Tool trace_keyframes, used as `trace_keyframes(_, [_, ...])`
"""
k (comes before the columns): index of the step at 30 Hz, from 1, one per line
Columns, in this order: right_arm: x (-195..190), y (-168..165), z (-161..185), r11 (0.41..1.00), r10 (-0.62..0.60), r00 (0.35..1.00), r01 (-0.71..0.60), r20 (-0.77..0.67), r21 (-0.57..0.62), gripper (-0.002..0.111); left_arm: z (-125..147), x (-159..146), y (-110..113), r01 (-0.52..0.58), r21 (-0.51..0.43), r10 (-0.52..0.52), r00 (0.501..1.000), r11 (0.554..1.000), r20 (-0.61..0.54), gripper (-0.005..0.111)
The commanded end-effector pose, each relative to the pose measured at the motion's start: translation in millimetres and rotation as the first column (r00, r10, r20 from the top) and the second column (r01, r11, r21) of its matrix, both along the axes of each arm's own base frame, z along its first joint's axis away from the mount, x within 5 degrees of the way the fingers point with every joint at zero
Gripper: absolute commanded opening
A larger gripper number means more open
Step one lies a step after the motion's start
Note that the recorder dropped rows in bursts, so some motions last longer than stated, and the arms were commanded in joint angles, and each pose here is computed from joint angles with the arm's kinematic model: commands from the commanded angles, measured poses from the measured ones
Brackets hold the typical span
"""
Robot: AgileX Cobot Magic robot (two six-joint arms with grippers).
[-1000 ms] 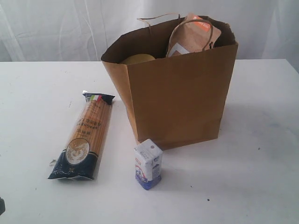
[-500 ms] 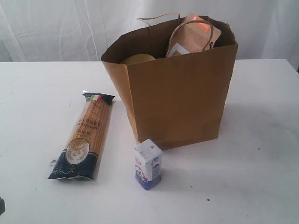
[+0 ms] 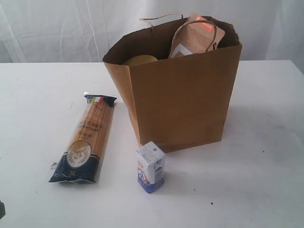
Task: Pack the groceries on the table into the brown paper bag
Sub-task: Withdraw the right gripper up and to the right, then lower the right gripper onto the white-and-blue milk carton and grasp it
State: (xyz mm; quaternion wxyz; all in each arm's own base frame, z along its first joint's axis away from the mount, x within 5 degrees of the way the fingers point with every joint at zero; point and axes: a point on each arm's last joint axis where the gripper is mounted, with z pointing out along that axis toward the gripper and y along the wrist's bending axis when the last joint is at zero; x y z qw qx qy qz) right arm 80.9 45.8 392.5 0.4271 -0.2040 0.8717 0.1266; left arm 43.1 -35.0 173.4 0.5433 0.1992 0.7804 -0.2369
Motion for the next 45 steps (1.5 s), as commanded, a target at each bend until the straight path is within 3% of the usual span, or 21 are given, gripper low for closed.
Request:
trace_keyframes(1, [16.7, 11.0, -23.7, 1.0, 0.006, 0.995, -0.009, -0.097, -0.026, 0.049, -1.1, -0.4, 0.0, 0.003, -0.001, -0.003, 1.0, 1.0, 0.0, 0.0])
trace_keyframes(9, [49.7, 41.5, -50.0, 0.988, 0.145, 0.975, -0.151, -0.166, -0.023, 0.051, -1.1, -0.4, 0.0, 0.003, -0.001, -0.003, 1.0, 1.0, 0.0, 0.0])
trace_keyframes(13, [72.1, 59.5, -65.3, 0.971, 0.223, 0.954, -0.235, -0.198, -0.037, 0.072, -1.1, -0.4, 0.0, 0.003, -0.001, -0.003, 1.0, 1.0, 0.0, 0.0])
trace_keyframes(14, [76.1, 62.2, -68.3, 0.968, 0.235, 0.951, -0.248, -0.201, -0.042, 0.073, -1.1, -0.4, 0.0, 0.003, -0.001, -0.003, 1.0, 1.0, 0.0, 0.0])
trace_keyframes(20, [98.8, 83.1, -93.8, 0.943, 0.293, 0.919, -0.323, -0.264, -0.078, 0.073, -1.1, -0.4, 0.0, 0.003, -0.001, -0.003, 1.0, 1.0, 0.0, 0.0])
trace_keyframes(34, [147.2, 167.9, -137.0, 0.841, 0.453, 0.836, -0.516, -0.309, -0.163, 0.073, -1.1, -0.4, 0.0, 0.003, -0.001, -0.003, 1.0, 1.0, 0.0, 0.0])
trace_keyframes(45, [159.6, 183.6, -165.2, 0.827, 0.444, 0.81, -0.535, -0.382, -0.172, 0.073, -1.1, -0.4, 0.0, 0.003, -0.001, -0.003, 1.0, 1.0, 0.0, 0.0])
